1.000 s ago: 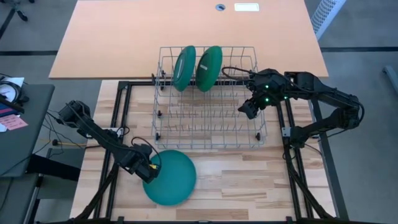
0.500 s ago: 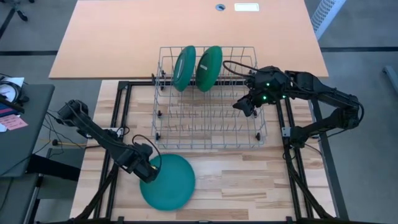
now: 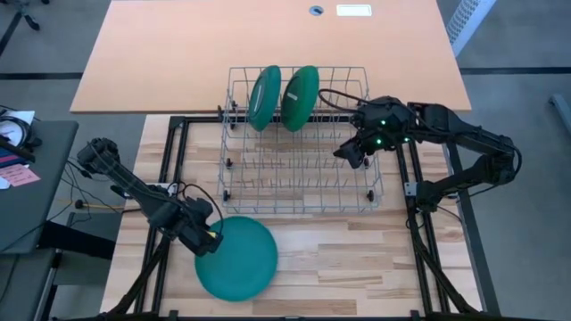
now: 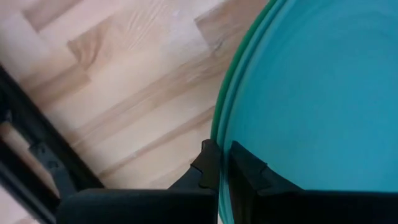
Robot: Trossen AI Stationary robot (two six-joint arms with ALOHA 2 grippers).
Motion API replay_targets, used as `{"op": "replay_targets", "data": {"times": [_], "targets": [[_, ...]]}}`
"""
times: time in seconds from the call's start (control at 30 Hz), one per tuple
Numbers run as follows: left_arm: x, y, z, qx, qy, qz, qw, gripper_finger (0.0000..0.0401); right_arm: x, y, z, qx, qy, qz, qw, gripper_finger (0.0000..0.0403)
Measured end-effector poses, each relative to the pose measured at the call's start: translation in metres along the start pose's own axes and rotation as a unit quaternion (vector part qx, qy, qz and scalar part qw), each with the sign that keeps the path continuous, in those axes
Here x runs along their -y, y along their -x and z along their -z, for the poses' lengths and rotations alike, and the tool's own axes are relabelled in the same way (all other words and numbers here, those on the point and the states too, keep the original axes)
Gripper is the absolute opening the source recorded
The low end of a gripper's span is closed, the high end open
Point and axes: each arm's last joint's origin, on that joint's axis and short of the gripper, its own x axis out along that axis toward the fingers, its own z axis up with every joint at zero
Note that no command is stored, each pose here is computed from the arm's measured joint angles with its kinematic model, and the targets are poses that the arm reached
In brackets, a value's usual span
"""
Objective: Sort dishes
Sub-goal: Put the blue plate in the dish rack
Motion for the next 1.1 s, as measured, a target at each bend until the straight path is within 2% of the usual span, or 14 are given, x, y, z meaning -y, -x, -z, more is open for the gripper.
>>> {"op": "replay_targets", "data": {"times": [0.1,0.2,0.43,0.77,0.97,1.1], "targets": [[-0.003,-0.003,-0.002,0.031,-0.02,-0.008,0.999,0.0001,-0.002,0.0,0.001,-0.002,0.003,-0.003,1.0,0.0202],[-0.004,-0.022,0.0,0.044,-0.034,-0.022,0.998,0.0,-0.005,0.0,0.003,-0.006,0.008,-0.007,1.0,0.0202],[-0.003,-0.054,0.008,0.019,-0.056,-0.035,0.998,0.0,-0.013,0.0,0.01,-0.016,0.008,-0.017,1.0,0.0202],[-0.002,-0.059,0.009,0.015,-0.032,-0.031,0.999,0.0037,-0.018,0.0,0.015,-0.011,0.013,-0.009,1.0,0.0202],[-0.002,-0.058,0.009,0.014,-0.028,-0.03,0.999,0.0004,-0.013,0.0,0.011,-0.004,0.006,0.0,1.0,0.0202],[-0.002,-0.059,0.009,0.015,-0.024,-0.031,0.999,0.0006,-0.01,0.0,0.008,0.0,0.002,0.004,1.0,0.0202]]}}
